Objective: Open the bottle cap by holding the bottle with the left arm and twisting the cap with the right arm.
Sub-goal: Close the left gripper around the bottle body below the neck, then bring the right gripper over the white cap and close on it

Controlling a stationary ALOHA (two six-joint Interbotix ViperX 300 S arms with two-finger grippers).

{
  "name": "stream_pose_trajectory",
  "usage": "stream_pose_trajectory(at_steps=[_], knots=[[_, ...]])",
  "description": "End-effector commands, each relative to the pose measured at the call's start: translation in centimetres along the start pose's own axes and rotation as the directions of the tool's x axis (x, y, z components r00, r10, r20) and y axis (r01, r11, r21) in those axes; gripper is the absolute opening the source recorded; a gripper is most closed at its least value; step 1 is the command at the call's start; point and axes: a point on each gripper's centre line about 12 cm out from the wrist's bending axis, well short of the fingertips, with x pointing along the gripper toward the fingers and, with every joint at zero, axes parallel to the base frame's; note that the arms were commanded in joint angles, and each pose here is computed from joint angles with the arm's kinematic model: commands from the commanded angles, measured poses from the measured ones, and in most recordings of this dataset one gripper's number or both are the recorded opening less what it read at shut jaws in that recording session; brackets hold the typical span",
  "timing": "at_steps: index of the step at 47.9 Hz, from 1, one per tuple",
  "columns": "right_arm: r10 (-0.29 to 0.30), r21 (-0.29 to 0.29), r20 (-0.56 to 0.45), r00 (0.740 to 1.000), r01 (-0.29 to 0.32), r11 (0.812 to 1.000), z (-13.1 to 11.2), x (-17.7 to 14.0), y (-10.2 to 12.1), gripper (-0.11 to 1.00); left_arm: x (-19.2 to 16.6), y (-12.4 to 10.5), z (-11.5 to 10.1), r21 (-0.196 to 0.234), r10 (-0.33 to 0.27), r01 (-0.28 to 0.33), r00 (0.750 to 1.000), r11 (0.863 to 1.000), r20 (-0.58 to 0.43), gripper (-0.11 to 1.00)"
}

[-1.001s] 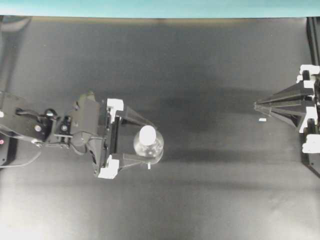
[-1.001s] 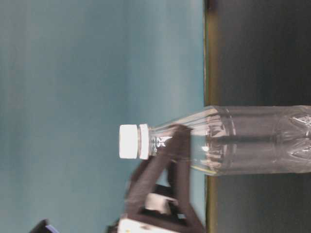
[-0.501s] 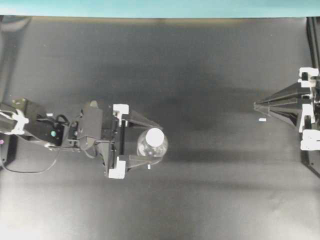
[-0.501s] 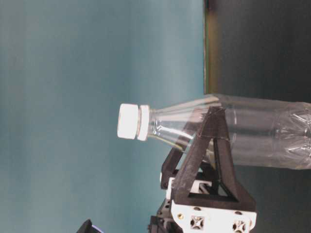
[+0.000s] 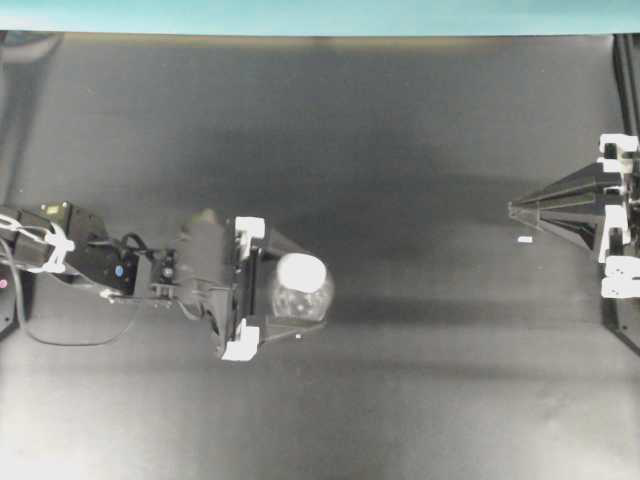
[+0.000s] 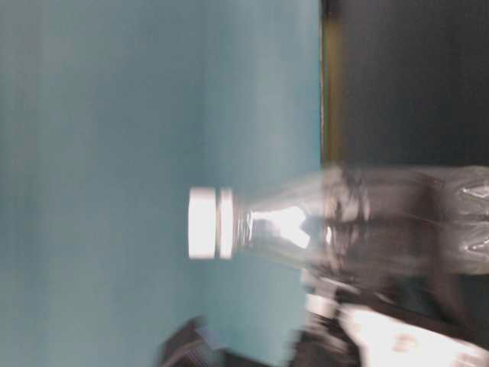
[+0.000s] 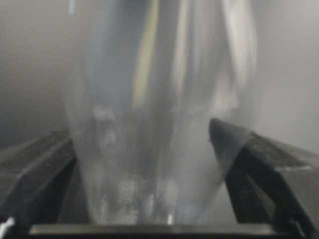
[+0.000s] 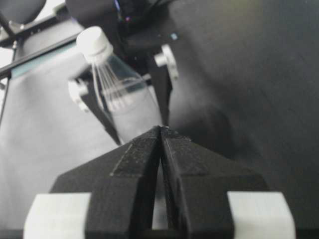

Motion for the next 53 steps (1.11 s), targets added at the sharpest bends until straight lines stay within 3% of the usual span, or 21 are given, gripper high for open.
stream_pose_trajectory(at_steps=[1,19,26,30,42,49,53], knots=[[0.007,0.008,0.023,1.0,-0.008,1.0,0.9,0.1,0.3,0.01,0.3,-0.2,-0.2,0.003,-0.006,0.006,1.0,1.0,-0.016,0.99],[0.012,0.013,0.012,1.0,-0.012,1.0,0.7,0.0,0.4,0.01,0.5,-0.5,-0.1,0.004,-0.014,0.014,1.0,1.0,-0.011,0.95],[0.02,0.024,-0.087,0.996,-0.018,1.0,0.5,0.2,1.3,0.01,0.5,-0.5,0.0,0.009,-0.014,0.014,1.0,1.0,-0.009,0.82],[0.016,0.027,-0.17,0.985,-0.012,1.0,0.9,0.5,2.0,0.01,0.5,-0.5,0.0,0.008,-0.014,0.014,1.0,1.0,-0.006,0.81],[-0.027,0.025,-0.413,0.91,0.041,0.999,3.5,2.6,4.8,0.01,0.5,-0.6,0.2,0.013,-0.017,0.017,1.0,1.0,0.006,0.81],[-0.059,0.002,-0.522,0.851,0.07,0.998,5.9,4.6,6.6,0.01,0.5,-0.6,0.2,0.013,-0.017,0.017,1.0,1.0,0.008,0.81],[-0.079,-0.004,-0.593,0.801,0.096,0.995,6.6,5.9,7.3,0.03,0.5,-0.6,0.1,0.013,-0.017,0.017,1.0,1.0,0.005,0.81]])
